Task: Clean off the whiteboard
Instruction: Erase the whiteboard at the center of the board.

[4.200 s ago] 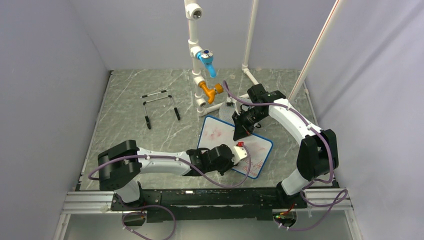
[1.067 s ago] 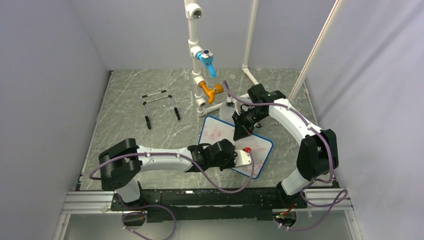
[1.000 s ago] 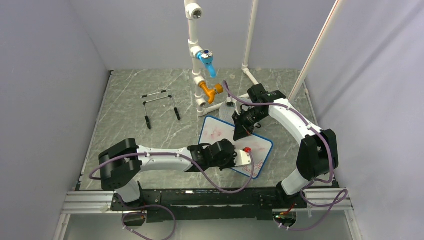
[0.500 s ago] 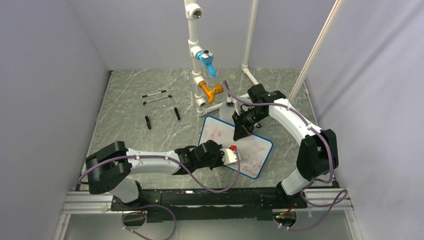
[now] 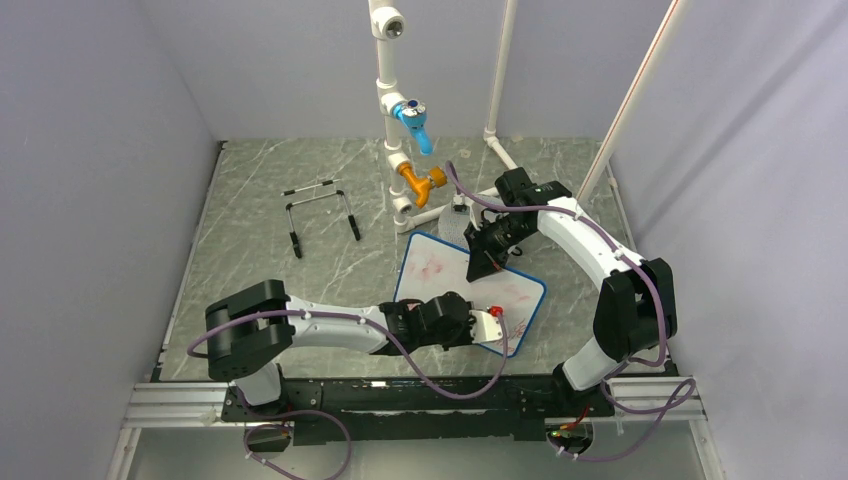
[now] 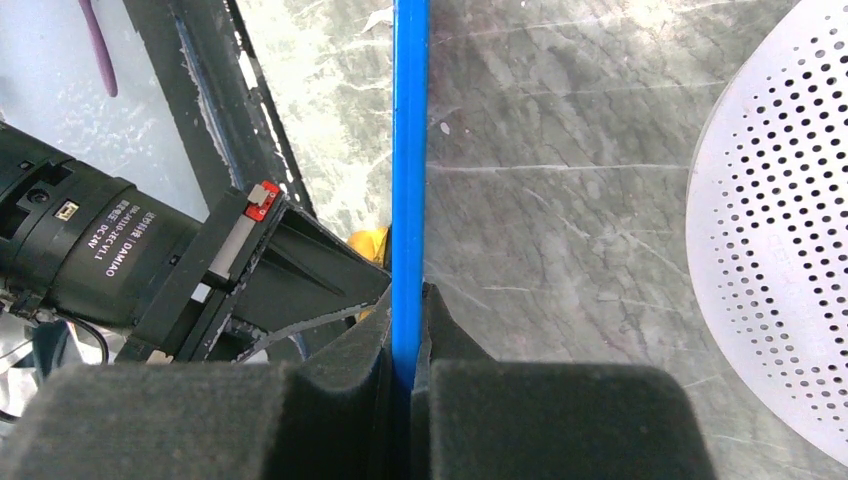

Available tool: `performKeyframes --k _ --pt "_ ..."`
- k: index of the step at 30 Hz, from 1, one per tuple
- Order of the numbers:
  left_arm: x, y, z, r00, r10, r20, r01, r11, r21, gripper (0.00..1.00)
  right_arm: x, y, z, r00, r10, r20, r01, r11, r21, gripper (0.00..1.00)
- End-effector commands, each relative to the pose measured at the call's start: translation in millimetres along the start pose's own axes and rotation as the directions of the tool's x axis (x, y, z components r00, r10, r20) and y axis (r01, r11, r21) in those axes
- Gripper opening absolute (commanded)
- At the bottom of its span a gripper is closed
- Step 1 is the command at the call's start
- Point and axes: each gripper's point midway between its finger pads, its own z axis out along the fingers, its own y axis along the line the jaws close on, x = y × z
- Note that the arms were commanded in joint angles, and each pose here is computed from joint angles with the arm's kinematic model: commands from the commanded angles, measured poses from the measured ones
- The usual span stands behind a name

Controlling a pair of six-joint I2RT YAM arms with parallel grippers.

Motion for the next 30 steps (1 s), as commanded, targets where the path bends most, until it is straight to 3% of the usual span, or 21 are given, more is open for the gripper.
performKeyframes --k 1,12,16,23,30 --pt "-10 32 1 0.999 -0.031 0.036 0.035 0.991 -0.132 0.0 -19 13 0 0.986 -0.145 0.086 0.149 0.988 -0.048 0.0" --pt "62 62 -41 0.991 -0.131 -0.039 0.117 0.963 -0.242 0.0 -19 12 1 0.986 -0.142 0.085 0.146 0.988 -0.048 0.0" --pt "43 55 -40 0.989 -0.145 0.02 0.146 0.967 -0.208 0.0 -19 11 2 0.986 -0.141 0.084 0.145 0.988 -0.047 0.0" --pt "-12 18 -12 0.991 -0.078 0.113 0.092 0.989 -0.116 0.0 -19 11 2 0.986 -0.141 0.084 0.145 0.988 -0.047 0.0" --pt "-59 20 11 0.975 -0.094 0.202 0.121 0.985 -0.123 0.0 -19 11 1 0.987 -0.14 0.083 0.144 0.988 -0.047 0.0"
